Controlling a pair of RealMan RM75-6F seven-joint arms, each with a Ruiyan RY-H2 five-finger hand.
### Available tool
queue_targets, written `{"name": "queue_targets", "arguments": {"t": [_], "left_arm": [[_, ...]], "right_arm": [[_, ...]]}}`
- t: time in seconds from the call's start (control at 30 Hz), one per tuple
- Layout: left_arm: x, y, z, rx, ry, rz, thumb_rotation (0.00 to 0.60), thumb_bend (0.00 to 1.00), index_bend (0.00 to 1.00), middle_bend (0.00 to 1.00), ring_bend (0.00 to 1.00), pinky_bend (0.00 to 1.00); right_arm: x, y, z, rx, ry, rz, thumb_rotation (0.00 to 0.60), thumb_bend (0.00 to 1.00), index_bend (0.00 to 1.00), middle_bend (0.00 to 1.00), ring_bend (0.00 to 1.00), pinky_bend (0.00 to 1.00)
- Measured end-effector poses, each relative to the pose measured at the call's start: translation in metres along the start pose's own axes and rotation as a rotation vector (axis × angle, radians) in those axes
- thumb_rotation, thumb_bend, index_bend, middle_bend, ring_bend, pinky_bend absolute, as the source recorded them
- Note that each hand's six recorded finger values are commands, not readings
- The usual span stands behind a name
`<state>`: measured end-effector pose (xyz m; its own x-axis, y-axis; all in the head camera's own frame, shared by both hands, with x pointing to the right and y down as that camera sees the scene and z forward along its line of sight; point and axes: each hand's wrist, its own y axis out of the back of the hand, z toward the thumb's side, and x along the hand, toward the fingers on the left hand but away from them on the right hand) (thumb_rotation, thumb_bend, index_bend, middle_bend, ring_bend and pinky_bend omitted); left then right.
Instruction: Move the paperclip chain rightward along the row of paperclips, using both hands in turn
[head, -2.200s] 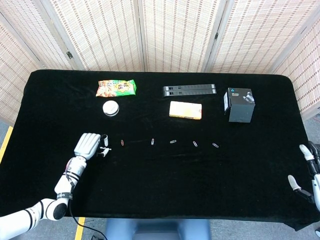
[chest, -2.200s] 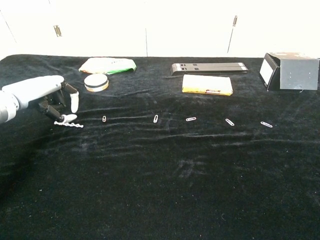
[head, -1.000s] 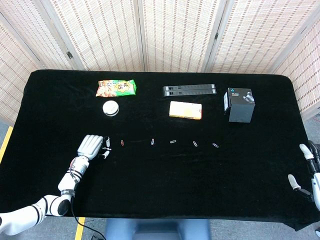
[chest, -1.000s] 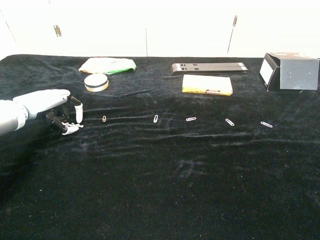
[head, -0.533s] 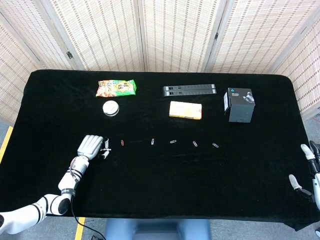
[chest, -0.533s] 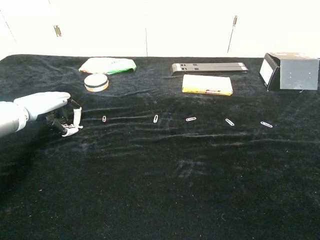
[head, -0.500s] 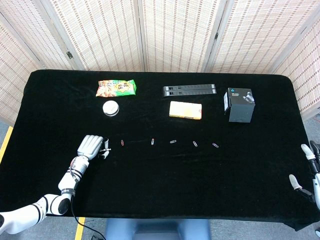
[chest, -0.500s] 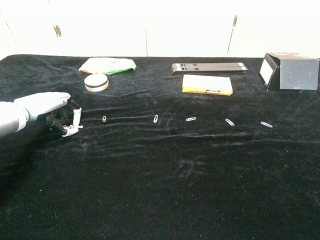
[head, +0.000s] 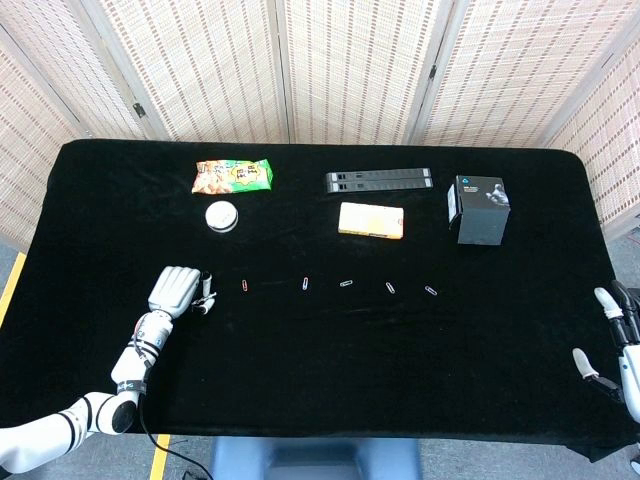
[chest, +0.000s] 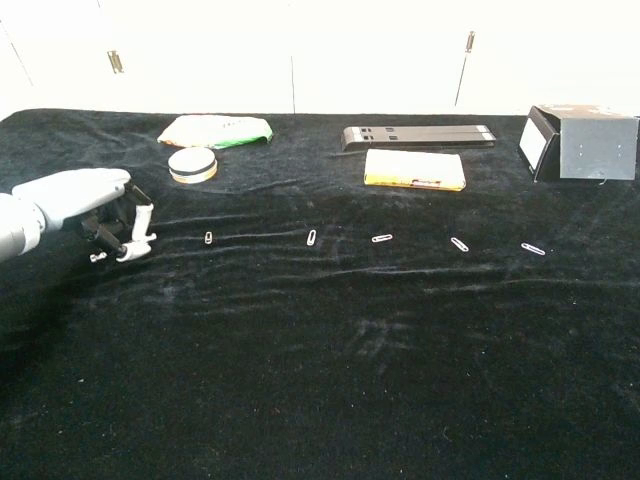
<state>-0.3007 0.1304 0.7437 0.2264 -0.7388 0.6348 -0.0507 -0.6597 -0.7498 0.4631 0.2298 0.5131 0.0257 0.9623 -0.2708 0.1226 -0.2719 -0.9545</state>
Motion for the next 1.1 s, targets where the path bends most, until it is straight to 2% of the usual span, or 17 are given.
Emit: {"name": "queue_targets", "arguments": {"t": [0.23, 0.4, 0.5, 0.87, 1.1], "left_arm": [[0.003, 0.019, 0.010, -0.066, -0.020, 0.037, 0.600, 0.45, 0.79, 1.00, 1.00, 1.00], [0.018, 0.036, 0.034, -0.086, -0.073, 0.063, 0.600, 0.45, 0.79, 1.00, 1.00, 1.00], [0.027, 0.039, 0.048, -0.110, -0.100, 0.074, 0.600, 0.45, 0.79, 1.00, 1.00, 1.00], [0.059, 0.017, 0.086, -0.222, -0.168, 0.054, 0.600, 0.44, 0.78, 1.00, 1.00, 1.00], [0.070, 0.006, 0.105, -0.218, -0.214, 0.054, 0.600, 0.44, 0.78, 1.00, 1.00, 1.00]], "right_arm": [[0.000, 0.000, 0.001, -0.009, 0.008, 0.007, 0.600, 0.34, 0.00, 0.00, 0.00, 0.00], [-0.001, -0.001, -0.002, -0.017, 0.006, 0.017, 0.600, 0.34, 0.00, 0.00, 0.00, 0.00], [0.000, 0.000, -0.004, -0.020, 0.000, 0.018, 0.600, 0.34, 0.00, 0.00, 0.00, 0.00], [0.011, 0.005, -0.018, -0.025, -0.045, 0.007, 0.600, 0.34, 0.00, 0.00, 0.00, 0.00], [0.022, 0.008, -0.028, -0.025, -0.079, -0.005, 0.600, 0.34, 0.00, 0.00, 0.00, 0.00]]}}
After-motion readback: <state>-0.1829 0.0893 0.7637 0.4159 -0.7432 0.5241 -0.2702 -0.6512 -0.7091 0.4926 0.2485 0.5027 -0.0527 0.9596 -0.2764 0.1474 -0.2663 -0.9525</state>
